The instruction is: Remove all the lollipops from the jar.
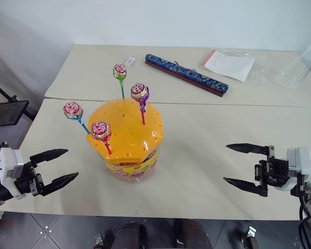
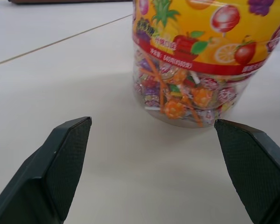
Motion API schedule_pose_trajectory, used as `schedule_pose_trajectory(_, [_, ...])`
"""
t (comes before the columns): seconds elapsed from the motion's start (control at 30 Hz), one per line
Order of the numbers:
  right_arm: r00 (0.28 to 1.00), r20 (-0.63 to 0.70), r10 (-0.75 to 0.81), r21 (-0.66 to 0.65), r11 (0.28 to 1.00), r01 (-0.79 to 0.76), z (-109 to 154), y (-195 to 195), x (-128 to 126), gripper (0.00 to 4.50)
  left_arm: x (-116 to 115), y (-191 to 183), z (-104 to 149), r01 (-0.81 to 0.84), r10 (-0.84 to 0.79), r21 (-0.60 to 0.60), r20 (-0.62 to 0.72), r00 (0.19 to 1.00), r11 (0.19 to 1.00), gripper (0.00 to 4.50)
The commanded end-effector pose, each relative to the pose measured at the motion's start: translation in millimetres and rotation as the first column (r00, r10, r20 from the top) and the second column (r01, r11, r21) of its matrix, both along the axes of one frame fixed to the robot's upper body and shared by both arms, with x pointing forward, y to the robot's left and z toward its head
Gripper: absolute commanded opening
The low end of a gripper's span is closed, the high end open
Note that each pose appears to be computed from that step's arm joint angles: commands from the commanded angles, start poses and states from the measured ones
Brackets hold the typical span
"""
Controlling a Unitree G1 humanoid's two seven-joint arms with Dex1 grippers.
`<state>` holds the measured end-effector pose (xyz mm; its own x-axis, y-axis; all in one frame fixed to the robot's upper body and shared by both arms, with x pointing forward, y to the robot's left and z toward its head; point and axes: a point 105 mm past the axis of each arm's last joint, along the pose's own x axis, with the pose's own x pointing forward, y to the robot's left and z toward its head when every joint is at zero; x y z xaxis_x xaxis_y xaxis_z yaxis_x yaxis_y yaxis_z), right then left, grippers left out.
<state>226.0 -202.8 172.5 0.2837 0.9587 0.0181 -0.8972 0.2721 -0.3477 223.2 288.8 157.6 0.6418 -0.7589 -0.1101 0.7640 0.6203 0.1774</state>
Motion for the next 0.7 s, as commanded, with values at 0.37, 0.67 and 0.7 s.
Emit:
schedule_pose_trajectory(0.37, [0.961, 0.129, 0.245, 0.385, 0.881, -0.276, 82, 52, -45, 4.47, -22, -3, 112, 0.248, -0.195, -0.275, 0.205, 0.959, 0.929, 4.50])
schedule_pose_trajectory(0.67, [0.932, 0.148, 0.332, 0.434, 0.825, -0.363, 102, 63, -59, 4.47, -22, -56, 123, 0.496, -0.461, -0.263, 0.183, 0.868, 0.828, 4.50])
schedule_pose_trajectory(0.7, [0.932, 0.153, 0.329, 0.439, 0.822, -0.362, 104, 64, -58, 4.47, -21, -56, 124, 0.499, -0.464, -0.271, 0.185, 0.866, 0.823, 4.50])
